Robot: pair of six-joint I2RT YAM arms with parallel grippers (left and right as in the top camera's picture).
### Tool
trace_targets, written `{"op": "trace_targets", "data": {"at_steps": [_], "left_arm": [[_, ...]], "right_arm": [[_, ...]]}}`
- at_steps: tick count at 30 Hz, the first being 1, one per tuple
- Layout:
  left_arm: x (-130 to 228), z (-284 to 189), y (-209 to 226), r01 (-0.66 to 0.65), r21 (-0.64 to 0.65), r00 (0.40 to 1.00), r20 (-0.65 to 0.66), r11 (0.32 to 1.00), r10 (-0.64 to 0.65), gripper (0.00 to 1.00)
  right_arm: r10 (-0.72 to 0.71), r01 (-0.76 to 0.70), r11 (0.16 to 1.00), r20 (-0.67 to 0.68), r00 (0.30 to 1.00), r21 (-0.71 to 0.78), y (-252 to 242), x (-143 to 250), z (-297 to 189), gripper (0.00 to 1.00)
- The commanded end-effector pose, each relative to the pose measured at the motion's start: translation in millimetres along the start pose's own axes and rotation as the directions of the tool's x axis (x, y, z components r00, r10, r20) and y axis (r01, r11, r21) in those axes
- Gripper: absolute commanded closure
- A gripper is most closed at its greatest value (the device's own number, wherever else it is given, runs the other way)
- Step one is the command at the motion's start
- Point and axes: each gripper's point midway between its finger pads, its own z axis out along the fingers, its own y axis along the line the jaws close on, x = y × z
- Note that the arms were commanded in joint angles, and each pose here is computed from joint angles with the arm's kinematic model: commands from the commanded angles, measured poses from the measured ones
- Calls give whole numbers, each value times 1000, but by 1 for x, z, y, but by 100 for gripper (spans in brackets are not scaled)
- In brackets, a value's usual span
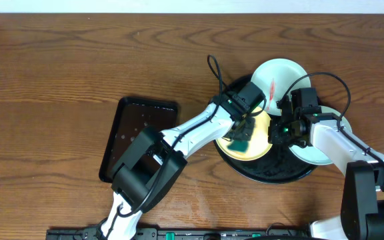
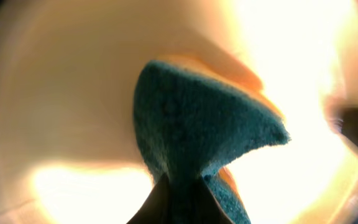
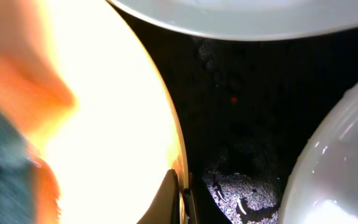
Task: Clean dirty plates on tray and stack at the side
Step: 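Scrub the yellow plate with the sponge while right gripper holds it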
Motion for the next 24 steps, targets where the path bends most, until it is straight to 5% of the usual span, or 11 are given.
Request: {"op": "trace_targets", "data": {"at_steps": [1,9,14,19,24], "left_arm": [[-24,-9,88,50,-427,992,128,903,5,93],[-29,-12,91,58,-444,989,146,894,8,92],[-22,11,24,49,-77,998,51,996,-45,93],[-8,17,-57,30,354,997,-83,935,-1,92],[10,19,-80,19,438,989,-142,899,48,93]], "right_arm": [[-14,14,1000,-71,997,3,-1,20,10,99],[-14,14,1000,-71,997,3,-1,20,10,99],[-14,14,1000,-71,997,3,-1,20,10,99],[-14,14,1000,-71,997,3,0,20,10,99],[-14,14,1000,-71,997,3,0,20,10,99]]}}
